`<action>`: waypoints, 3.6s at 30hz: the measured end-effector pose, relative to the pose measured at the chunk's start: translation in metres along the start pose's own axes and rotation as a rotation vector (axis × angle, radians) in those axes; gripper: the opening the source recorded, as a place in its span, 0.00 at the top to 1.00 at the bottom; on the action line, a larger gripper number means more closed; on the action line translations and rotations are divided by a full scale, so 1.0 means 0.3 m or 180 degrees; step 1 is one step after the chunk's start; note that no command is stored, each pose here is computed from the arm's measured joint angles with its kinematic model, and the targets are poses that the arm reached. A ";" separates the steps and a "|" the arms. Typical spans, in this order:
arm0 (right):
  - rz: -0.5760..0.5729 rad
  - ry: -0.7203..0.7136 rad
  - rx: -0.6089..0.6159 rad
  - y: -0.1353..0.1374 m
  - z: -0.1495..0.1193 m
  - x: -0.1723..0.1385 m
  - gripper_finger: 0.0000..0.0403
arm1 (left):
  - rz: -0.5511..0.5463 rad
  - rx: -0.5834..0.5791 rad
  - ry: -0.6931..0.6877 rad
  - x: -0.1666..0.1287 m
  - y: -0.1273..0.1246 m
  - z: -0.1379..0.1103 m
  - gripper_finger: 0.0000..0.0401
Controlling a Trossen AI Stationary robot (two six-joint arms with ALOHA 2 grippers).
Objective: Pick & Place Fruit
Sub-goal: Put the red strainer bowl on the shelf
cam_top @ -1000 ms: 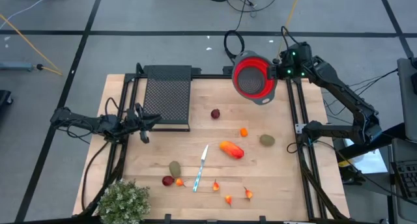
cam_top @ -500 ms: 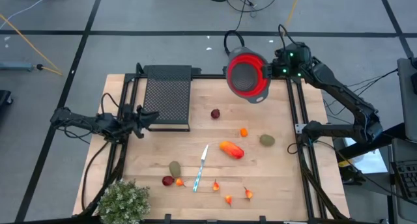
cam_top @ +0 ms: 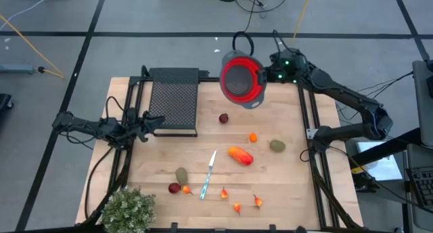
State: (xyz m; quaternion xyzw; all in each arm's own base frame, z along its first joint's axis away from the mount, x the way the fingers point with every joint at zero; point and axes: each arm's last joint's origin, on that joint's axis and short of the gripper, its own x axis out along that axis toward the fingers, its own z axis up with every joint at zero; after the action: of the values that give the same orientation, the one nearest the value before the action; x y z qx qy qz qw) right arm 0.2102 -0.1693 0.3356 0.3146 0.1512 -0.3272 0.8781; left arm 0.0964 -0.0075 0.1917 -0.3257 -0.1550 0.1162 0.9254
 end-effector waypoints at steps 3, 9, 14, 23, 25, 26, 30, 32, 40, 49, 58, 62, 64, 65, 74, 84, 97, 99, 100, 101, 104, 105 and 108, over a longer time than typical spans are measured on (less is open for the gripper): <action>0.0147 -0.0041 -0.0055 0.033 -0.008 0.035 1.00 | 0.0000 -0.0020 0.0000 0.000 0.000 0.000 0.87; 0.0415 -0.0103 -0.0086 0.096 -0.031 0.110 1.00 | 0.0003 -0.0008 -0.0002 0.000 0.000 0.000 0.87; 0.0557 -0.0070 -0.0001 0.134 -0.057 0.158 1.00 | 0.0003 -0.0001 -0.0002 0.000 0.000 0.000 0.87; 0.0638 0.0070 -0.0003 0.172 -0.096 0.177 1.00 | 0.0003 0.0018 -0.0002 0.000 0.000 0.000 0.87; 0.0669 0.0045 -0.0006 0.178 -0.095 0.174 1.00 | 0.0004 0.0019 -0.0003 0.000 0.000 0.000 0.87; 0.0670 0.0042 -0.0006 0.178 -0.094 0.173 1.00 | 0.0003 0.0019 -0.0001 0.000 0.000 0.000 0.87; 0.0662 0.0060 -0.0007 0.178 -0.097 0.174 1.00 | -0.0024 -0.0009 -0.0047 0.000 -0.003 0.005 0.87; 0.0666 0.0054 -0.0007 0.179 -0.096 0.174 1.00 | -0.0060 -0.0050 -0.0104 0.000 -0.007 0.012 0.87; 0.0561 -0.0016 -0.0009 0.178 -0.096 0.175 1.00 | 0.0034 -0.0034 -0.0412 -0.002 -0.014 0.037 0.87; 0.0823 -0.0646 -0.0055 0.212 -0.039 0.161 1.00 | 0.0130 0.0173 -0.0649 -0.004 -0.034 0.079 0.87; 0.0672 -0.0995 -0.0086 0.215 -0.016 0.155 1.00 | 0.0386 0.0661 -0.0658 0.048 -0.114 0.153 0.69; 0.0448 -0.1130 -0.0192 0.220 -0.020 0.153 1.00 | 0.0548 0.0938 -0.0564 0.098 -0.158 0.168 0.59; 0.0311 -0.1235 -0.0256 0.227 -0.022 0.150 1.00 | 0.0656 0.1073 -0.0523 0.126 -0.179 0.174 0.55; 0.0251 -0.1291 -0.0282 0.230 -0.021 0.149 1.00 | 0.0723 0.1144 -0.0511 0.140 -0.190 0.176 0.54; -0.0038 -0.1643 -0.0515 0.273 -0.028 0.131 1.00 | 0.1310 0.2034 -0.0290 0.279 -0.271 0.163 0.48; 0.0030 -0.1948 -0.0737 0.344 -0.043 0.099 0.99 | 0.1807 0.2213 -0.0349 0.434 -0.302 0.182 0.48; -0.0090 -0.2193 -0.1026 0.432 -0.103 0.109 0.99 | 0.1924 0.2157 -0.0385 0.556 -0.301 0.191 0.48; -0.0089 -0.2223 -0.1071 0.439 -0.105 0.103 0.99 | 0.2039 0.2173 -0.0401 0.563 -0.295 0.186 0.48; -0.0114 -0.2235 -0.1061 0.442 -0.107 0.100 0.99 | 0.2081 0.2180 -0.0407 0.566 -0.291 0.186 0.48; -0.0123 -0.2236 -0.1060 0.443 -0.107 0.100 0.99 | 0.2103 0.2181 -0.0413 0.567 -0.288 0.187 0.48; -0.0119 -0.2231 -0.1063 0.442 -0.107 0.102 1.00 | 0.2083 0.2093 -0.0450 0.572 -0.281 0.193 0.48; -0.0140 -0.2234 -0.1072 0.441 -0.107 0.102 1.00 | 0.2056 0.2057 -0.0450 0.576 -0.277 0.192 0.48; -0.0221 -0.2250 -0.1078 0.439 -0.106 0.100 1.00 | 0.1971 0.1928 -0.0478 0.581 -0.274 0.194 0.48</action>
State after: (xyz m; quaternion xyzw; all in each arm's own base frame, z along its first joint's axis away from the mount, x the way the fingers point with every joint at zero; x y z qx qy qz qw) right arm 0.3188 -0.0856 0.3572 0.0279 -0.0981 -0.4154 0.9039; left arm 0.2458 0.0180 0.3242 -0.0614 -0.0759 0.4517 0.8868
